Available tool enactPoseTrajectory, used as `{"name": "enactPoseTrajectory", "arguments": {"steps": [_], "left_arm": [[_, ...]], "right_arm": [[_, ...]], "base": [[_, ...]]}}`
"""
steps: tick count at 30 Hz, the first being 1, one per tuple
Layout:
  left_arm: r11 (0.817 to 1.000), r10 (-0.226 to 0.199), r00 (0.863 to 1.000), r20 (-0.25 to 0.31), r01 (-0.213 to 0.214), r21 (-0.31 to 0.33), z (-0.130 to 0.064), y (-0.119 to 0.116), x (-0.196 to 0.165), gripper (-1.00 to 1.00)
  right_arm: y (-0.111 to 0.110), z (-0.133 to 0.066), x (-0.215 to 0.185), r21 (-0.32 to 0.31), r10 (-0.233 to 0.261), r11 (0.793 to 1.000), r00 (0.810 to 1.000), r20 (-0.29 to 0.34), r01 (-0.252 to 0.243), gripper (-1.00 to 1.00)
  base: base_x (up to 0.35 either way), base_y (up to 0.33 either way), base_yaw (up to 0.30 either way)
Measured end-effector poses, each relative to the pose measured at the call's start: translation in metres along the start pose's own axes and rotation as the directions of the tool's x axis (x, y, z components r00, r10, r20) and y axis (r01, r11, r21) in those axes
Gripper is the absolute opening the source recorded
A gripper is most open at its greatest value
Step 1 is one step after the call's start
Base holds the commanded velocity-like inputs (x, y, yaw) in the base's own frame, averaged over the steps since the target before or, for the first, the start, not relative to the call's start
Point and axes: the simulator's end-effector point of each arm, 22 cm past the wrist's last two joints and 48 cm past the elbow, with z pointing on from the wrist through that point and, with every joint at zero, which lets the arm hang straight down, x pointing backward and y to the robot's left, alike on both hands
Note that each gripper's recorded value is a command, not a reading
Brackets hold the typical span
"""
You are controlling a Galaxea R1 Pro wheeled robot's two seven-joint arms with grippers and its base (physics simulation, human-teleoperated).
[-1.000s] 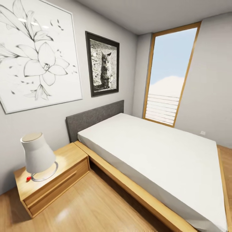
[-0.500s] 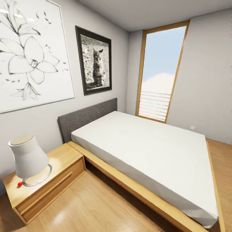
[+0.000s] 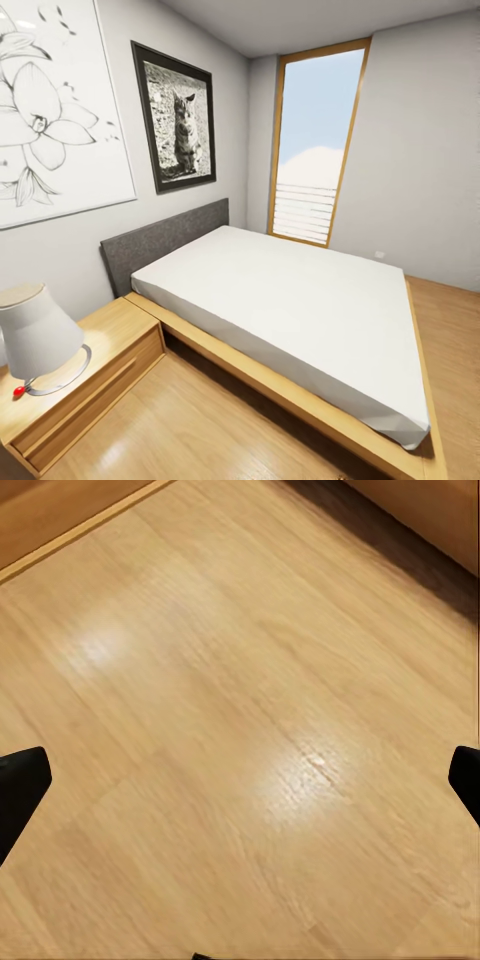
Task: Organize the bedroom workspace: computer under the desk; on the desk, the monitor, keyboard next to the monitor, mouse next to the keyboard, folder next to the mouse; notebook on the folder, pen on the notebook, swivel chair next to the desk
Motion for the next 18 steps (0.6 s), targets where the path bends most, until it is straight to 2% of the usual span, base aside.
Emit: {"name": "enactPoseTrajectory", "arguments": {"steps": [8,18], "left_arm": [[1.000,0.006,1.000,-0.013,-0.006,0.008,-0.001,-0.004,0.005,1.00],[0.999,0.034,0.999,-0.017,-0.033,0.036,-0.002,-0.011,0.007,1.00]], "right_arm": [[0.000,-0.001,0.004,0.002,0.002,1.000,1.000,-0.009,-0.002,1.00],[0.001,-0.002,0.005,0.003,0.006,1.000,1.000,-0.009,-0.006,1.00]], "base": [[0.000,0.001,-0.182],[0.000,0.000,-0.255]]}}
